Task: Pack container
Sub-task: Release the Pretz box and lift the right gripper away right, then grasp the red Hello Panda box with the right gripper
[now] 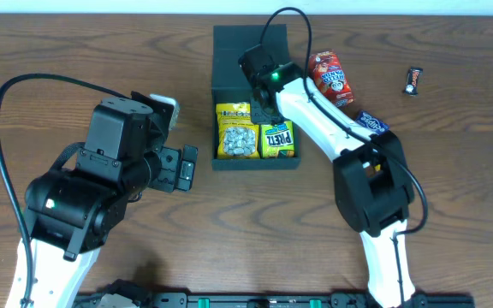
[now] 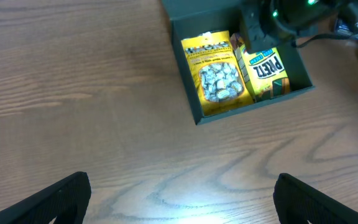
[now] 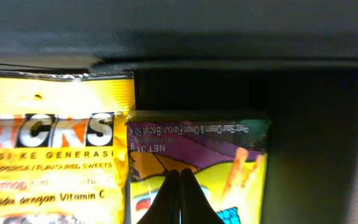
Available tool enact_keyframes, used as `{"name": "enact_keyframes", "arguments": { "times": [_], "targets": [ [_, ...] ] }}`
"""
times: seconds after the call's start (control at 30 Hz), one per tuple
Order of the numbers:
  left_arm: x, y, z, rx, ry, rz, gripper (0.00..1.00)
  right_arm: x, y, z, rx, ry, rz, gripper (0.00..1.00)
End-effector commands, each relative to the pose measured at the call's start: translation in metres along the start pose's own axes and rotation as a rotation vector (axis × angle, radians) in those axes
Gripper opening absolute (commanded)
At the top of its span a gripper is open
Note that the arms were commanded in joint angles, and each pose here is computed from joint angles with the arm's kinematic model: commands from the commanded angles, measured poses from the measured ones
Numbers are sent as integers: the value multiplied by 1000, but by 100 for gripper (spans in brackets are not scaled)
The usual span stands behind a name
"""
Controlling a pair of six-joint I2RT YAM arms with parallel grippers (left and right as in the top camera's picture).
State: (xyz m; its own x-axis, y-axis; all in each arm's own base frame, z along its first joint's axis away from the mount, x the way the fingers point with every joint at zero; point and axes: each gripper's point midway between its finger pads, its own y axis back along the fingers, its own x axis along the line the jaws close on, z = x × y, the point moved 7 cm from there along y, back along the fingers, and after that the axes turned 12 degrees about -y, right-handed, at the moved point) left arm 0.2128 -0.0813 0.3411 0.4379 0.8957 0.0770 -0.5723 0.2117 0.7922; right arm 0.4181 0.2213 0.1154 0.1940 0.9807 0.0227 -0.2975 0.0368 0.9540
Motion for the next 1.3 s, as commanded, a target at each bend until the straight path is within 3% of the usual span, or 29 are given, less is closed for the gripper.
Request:
{"name": "enact_keyframes", "arguments": {
  "times": [0.0,0.13,0.2,0.37,0.5,0.77,0.93,1.27],
  "targets": [
    [1,5,2,-14,-4,4,95,-4,53,17,-101,21,71,4],
    [1,5,2,-14,-4,4,95,-17,97,36,-202,41,127,11],
    [1,5,2,-14,-4,4,95,-29,111,46,-241,45,136,19],
    [1,5,2,-14,-4,4,95,-78,123,73,-283,24,92,59],
    [1,5,2,-13,-4,4,95,-121,116,87,-260,-18,34,99],
    [1,5,2,-13,-4,4,95,-174,112,109,-281,-99,-6,99],
    [1,5,2,-13,-4,4,95,-183,109,115,-294,-123,1,99],
    [1,5,2,-13,-4,4,95,-158,62,134,-302,115,141,99]
  ]
}}
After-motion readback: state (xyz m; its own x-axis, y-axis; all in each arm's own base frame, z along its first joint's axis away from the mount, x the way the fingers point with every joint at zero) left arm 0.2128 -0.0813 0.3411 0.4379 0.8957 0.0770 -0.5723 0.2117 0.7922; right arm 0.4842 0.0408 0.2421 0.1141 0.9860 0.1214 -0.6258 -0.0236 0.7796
